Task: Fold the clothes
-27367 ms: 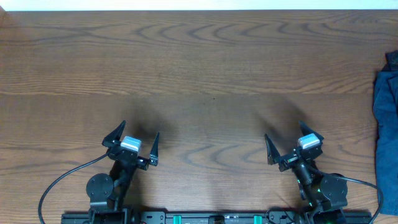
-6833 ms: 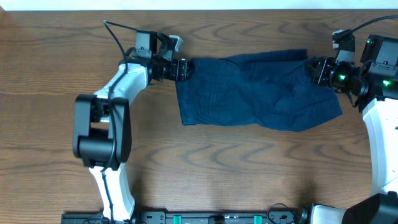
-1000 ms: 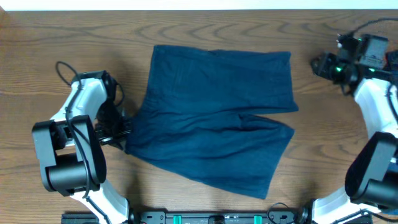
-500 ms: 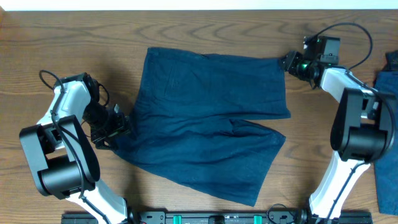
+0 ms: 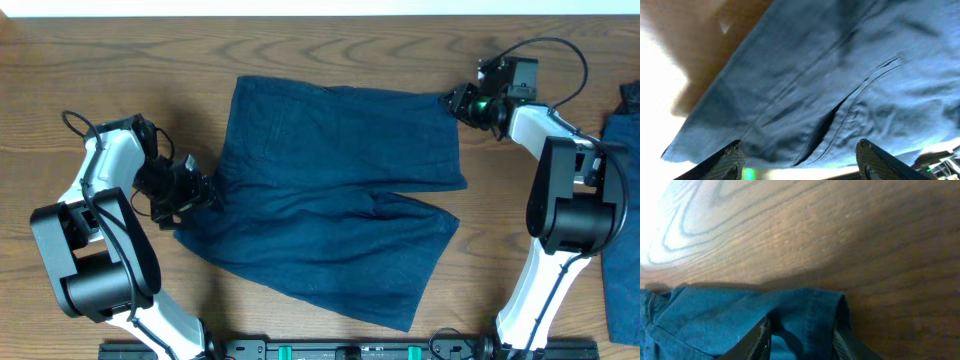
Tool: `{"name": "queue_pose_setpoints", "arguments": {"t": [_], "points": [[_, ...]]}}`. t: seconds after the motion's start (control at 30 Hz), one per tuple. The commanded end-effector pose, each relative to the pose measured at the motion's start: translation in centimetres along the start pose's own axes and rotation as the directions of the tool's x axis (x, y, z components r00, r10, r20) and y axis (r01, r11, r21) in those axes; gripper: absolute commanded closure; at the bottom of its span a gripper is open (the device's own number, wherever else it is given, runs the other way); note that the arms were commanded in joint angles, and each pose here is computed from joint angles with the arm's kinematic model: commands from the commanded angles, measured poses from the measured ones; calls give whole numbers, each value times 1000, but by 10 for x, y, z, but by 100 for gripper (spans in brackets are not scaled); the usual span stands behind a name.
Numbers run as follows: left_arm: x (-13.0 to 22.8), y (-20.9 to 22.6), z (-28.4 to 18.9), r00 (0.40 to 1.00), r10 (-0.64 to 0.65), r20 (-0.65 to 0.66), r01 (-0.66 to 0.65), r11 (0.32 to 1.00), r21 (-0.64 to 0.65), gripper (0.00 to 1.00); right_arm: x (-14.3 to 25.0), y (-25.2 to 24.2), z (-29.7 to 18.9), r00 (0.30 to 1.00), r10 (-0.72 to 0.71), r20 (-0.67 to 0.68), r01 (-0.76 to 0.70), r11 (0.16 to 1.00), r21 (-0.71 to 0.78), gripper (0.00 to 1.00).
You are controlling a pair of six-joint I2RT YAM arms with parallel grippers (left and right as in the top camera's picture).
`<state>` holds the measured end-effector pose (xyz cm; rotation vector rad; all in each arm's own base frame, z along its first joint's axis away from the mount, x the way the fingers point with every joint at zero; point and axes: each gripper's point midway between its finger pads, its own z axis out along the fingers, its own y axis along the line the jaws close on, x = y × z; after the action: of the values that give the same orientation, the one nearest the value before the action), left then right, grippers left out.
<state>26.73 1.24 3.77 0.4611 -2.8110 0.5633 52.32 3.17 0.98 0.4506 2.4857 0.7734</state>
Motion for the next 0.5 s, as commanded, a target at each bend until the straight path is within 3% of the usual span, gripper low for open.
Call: {"name": "queue_pose_setpoints", "arguments": {"t": [0.0, 0.2, 0.33, 0.47], "points": [[-12, -27, -12, 996, 61, 72, -69, 991, 114, 29, 13, -3, 5, 999, 21, -47, -20, 1000, 19, 68], [-18, -41, -6, 987, 127, 97, -137, 985, 106, 51, 13, 16, 2, 998, -12, -69, 5, 995, -100, 95], [-14, -43, 4, 983, 168, 79, -173, 984, 53, 55, -16, 39, -9, 1000, 20, 9, -17, 966, -259, 98], [-10, -38, 14, 978, 201, 55, -199, 979, -29, 55, -49, 41, -21, 991, 82, 106, -45, 950, -310, 99]]}}
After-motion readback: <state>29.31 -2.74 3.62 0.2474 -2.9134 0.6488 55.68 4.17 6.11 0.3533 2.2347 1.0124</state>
